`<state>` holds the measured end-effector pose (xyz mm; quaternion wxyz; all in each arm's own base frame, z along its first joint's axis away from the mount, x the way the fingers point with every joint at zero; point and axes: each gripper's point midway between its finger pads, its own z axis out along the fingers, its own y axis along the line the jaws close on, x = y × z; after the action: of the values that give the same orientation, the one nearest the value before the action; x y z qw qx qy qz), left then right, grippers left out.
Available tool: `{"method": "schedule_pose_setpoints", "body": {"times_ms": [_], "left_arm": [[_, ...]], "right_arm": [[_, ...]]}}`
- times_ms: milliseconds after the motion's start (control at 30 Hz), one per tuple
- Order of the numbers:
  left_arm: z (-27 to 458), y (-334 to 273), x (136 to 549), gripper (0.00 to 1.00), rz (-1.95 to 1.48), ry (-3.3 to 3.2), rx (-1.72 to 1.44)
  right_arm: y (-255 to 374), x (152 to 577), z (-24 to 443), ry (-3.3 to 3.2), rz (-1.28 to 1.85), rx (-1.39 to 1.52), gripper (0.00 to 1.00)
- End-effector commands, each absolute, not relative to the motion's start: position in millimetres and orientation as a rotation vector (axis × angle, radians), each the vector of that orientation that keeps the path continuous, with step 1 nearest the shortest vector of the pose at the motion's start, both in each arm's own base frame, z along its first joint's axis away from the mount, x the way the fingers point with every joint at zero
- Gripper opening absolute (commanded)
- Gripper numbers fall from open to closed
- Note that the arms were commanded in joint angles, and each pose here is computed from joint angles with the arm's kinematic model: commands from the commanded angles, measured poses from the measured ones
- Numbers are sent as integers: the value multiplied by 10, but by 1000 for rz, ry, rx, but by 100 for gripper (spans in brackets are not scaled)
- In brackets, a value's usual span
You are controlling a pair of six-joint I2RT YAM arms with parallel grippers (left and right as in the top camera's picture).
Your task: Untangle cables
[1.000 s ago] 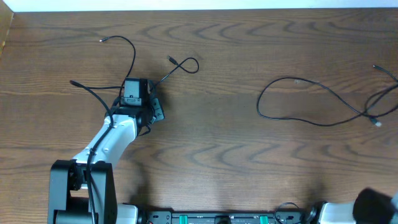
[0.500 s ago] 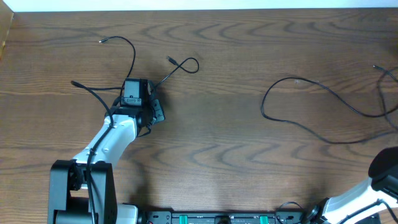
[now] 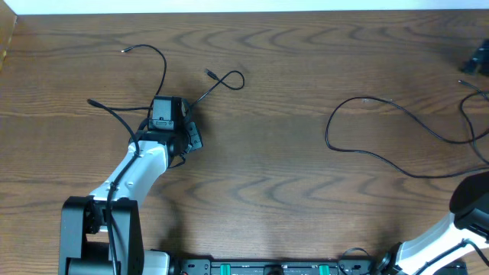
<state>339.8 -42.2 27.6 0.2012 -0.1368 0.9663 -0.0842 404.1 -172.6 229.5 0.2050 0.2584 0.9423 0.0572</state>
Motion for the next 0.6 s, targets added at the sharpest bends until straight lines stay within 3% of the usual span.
{"method": "schedule_pose_setpoints", "body": {"times_ms": [0,133,233,400,567], "left_arm": [[285,-420,3392,24,-240,2698,-397],[284,-419,3391,59,-239,2699,-396],[284,-419,3391,77,-239,2699,-397],[280,-418,3383,85,-238,2703,-397],[276,-417,3373,85,-237,2707,-398]], "right_arm": [[-1227,4157,2260,2673,316,532,99],[-812,4192,2050,2751,358,433,99],[-425,4186,1757,2824,402,378,99],[93,4131,1314,2900,463,256,99],[599,4038,1001,2937,529,119,99]]}}
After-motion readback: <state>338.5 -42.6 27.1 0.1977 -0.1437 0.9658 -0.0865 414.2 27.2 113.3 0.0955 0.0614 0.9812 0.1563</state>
